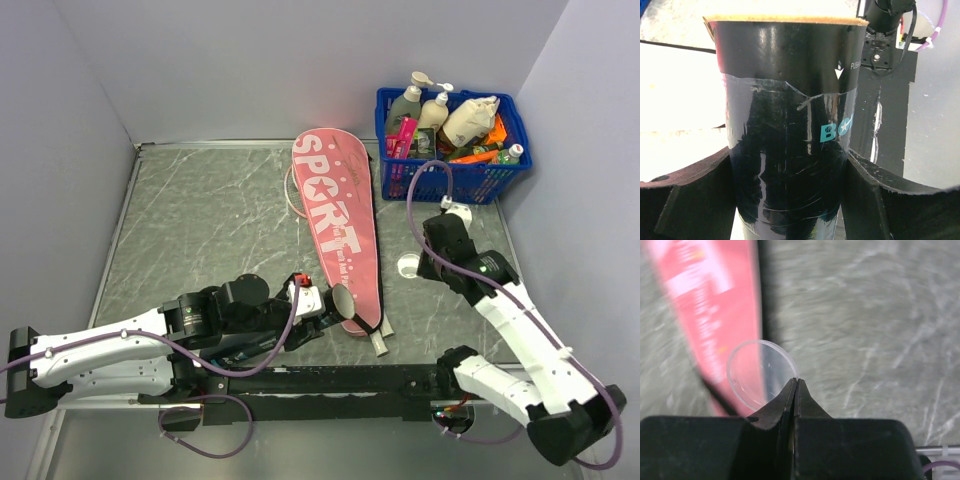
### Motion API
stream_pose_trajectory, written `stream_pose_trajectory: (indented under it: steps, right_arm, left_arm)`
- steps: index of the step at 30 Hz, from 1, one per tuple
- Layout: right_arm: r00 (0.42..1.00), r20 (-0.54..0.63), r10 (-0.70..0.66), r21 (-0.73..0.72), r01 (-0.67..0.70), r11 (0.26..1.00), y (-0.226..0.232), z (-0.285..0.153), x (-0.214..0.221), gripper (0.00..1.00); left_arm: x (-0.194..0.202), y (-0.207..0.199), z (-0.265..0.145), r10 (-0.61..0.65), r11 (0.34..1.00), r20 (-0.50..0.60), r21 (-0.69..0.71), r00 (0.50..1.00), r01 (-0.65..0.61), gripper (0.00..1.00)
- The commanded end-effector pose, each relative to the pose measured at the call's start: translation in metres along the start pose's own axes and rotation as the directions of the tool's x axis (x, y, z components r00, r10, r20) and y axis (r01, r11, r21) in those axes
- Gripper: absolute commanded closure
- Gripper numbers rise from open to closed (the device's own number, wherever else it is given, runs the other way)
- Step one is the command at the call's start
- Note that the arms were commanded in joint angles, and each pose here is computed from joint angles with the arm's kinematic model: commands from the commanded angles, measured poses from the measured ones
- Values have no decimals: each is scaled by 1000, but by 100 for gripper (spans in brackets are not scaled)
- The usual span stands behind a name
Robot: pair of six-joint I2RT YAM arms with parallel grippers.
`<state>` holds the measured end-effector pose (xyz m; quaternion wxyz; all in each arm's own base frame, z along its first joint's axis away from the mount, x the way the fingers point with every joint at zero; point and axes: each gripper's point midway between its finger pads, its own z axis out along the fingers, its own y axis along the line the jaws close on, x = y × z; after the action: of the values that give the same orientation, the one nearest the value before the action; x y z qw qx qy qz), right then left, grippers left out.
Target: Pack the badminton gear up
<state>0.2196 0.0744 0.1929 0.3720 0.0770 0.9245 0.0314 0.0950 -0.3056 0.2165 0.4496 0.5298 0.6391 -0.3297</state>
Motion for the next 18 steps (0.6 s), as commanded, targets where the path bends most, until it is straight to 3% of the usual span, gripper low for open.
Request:
stream_pose_trajectory:
  steps: [1, 2, 7, 11, 14, 18]
  right_arm:
    - [992, 9, 122, 162, -122, 979, -38, 34, 5, 100]
    - [985, -18, 172, 216, -164, 962, -54, 46, 17, 100]
    - [944, -123, 306, 154, -287, 946, -52, 87, 41, 100]
    - [905, -236, 354, 163, -322, 932, -49, 114, 64, 100]
    - [894, -242, 376, 183, -339, 923, -50, 123, 70, 100]
    - [888, -254, 383, 211, -335, 918, -53, 128, 75, 82]
  left_arm:
    - [-32, 5, -10, -29, 999, 91, -35, 995, 32, 99]
    - [-33, 6, -11, -31, 999, 94, -40, 995, 35, 99]
    - [-41, 4, -20, -35, 999, 126, -33, 991, 39, 99]
    - [-48, 2, -27, -32, 999, 154, -20, 988, 36, 99]
    - [-52, 1, -32, -34, 999, 172, -17, 984, 37, 99]
    - [-58, 1, -40, -32, 999, 205, -19, 978, 37, 99]
